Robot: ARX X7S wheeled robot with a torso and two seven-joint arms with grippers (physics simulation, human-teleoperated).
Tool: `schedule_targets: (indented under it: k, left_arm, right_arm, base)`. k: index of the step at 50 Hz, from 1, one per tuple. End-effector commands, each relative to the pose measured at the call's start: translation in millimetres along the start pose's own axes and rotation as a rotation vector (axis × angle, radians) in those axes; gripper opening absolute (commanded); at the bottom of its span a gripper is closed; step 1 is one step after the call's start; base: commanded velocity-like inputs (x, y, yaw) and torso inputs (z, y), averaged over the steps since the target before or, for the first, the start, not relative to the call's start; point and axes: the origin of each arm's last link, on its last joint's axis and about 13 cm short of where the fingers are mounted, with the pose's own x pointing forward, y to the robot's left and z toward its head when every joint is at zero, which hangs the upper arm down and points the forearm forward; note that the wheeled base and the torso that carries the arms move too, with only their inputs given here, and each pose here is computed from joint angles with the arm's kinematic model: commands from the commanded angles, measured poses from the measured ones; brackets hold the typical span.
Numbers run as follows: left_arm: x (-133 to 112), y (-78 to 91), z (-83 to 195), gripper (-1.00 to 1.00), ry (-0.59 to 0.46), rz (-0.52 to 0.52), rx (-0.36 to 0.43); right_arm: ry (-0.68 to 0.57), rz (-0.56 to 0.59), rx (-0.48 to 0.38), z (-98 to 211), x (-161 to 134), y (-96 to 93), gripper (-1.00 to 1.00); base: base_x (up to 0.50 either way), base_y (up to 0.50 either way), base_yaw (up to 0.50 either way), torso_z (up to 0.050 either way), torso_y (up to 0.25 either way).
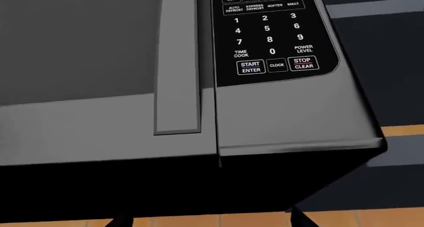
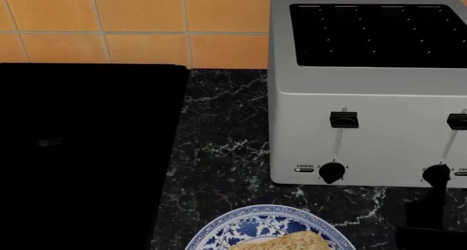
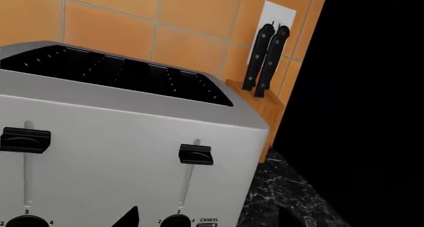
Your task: Place the toasted item on a plate.
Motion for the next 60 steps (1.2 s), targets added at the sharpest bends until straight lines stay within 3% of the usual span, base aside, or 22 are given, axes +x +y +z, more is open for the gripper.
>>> schedule_targets:
  k: [1,25,50,60]
  left_arm:
    - [-125,3.1,-62,1.0,0.699,-0.071,0.049]
    - [-139,15.9,-70,1.0,0.76,0.005,0.06]
    - [-137,23.2,-81,1.0,0.784,0.058,0.061]
    - [-135,35.4,-93,1.0,0.811,0.131,0.082]
  right_arm:
    - [0.003,-0.04,-0.032,-4,-1,-7.3,1.0]
    - [0.023,-0.087,-0.053,-16,-3,-13.9,1.0]
    - [0.088,-0.197,-0.045,-31,-17,-42.6,1.0]
    - [0.115,-0.239,-0.042,-36,-23,-51.9,1.0]
  base:
    - [-0.01,0.02,0.02,0.0,-0.014]
    - [-0.01,0.02,0.02,0.0,-0.009]
    - [-0.02,0.01,0.02,0.0,-0.008]
    - [-0.01,0.01,0.02,0.0,-0.009]
